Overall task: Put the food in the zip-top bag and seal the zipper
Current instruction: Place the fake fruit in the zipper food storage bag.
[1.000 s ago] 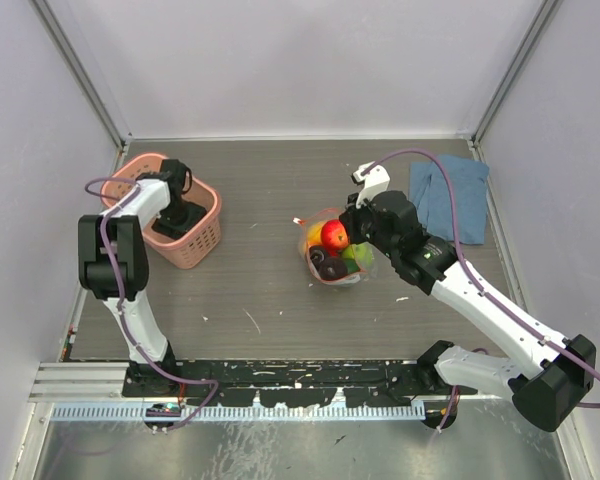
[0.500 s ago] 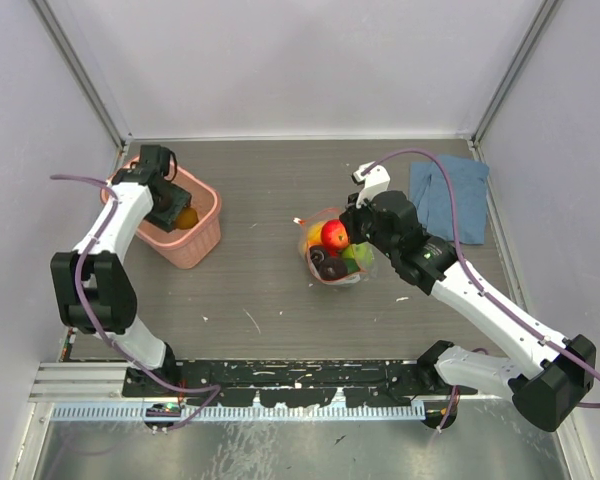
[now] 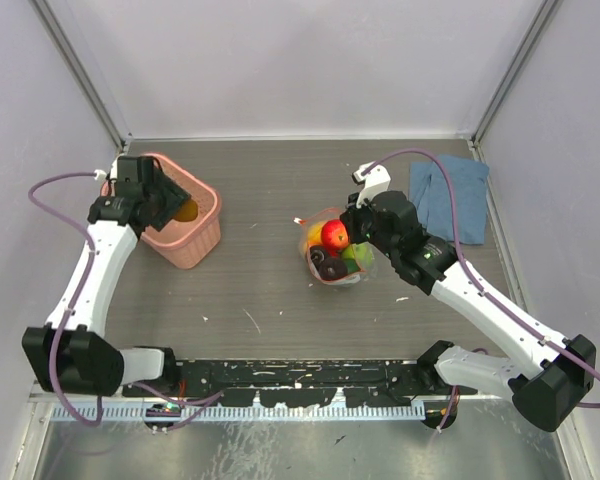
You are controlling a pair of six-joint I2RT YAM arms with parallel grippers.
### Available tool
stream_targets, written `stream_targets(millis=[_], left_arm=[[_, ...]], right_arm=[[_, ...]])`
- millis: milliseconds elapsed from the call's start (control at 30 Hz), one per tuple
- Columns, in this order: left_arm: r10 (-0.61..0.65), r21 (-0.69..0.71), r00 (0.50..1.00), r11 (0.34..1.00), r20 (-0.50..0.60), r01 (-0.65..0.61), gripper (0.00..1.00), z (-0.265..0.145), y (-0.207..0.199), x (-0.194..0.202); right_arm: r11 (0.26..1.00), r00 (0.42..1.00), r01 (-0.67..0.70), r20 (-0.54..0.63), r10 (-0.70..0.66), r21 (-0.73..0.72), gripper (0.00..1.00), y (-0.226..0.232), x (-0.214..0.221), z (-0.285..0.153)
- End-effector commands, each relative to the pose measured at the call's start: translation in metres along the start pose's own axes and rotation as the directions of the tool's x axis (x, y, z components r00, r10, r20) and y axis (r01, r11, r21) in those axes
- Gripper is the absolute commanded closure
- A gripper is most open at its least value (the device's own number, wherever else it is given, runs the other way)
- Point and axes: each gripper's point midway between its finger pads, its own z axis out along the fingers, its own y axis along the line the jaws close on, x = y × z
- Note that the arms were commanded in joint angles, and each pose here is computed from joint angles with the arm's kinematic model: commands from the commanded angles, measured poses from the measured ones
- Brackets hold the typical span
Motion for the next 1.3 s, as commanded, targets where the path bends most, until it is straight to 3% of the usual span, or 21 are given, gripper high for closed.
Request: stream_targets(millis=[0, 333, 767, 1000, 1267], left_arm=[[0.093, 0.227, 0.994, 0.968, 0.054, -0.103, 0.87, -0.038, -0.045, 0.003], [0.289, 0.527, 0.952, 0.797, 0.098, -0.295, 0.85, -0.106, -0.121, 0.094], [0.387, 0.694, 0.907, 0.607, 0.167, -0.387, 0.84, -0.152, -0.180, 0.196], [0.390, 0.709, 0.901, 0.580, 0.191, -0.401, 0.83, -0.149, -0.198, 0.239], [0.402, 0.651, 0.893, 0.625, 0.204, -0.430, 0.76, -0.116, -0.205, 0.261]], right_arm=[[1.000, 0.995, -0.027, 0.097, 0.028, -0.016, 1.00, 0.006, -0.034, -0.007], [0.999, 0.995, -0.040, 0.092, 0.041, -0.017, 1.00, 0.007, -0.031, -0.005], [0.998, 0.994, -0.061, 0.094, 0.063, -0.029, 1.00, 0.009, -0.031, -0.008], [0.996, 0.992, -0.071, 0.097, 0.075, -0.050, 1.00, 0.012, -0.032, -0.010], [0.994, 0.991, -0.081, 0.101, 0.089, -0.079, 1.00, 0.017, -0.034, -0.012]])
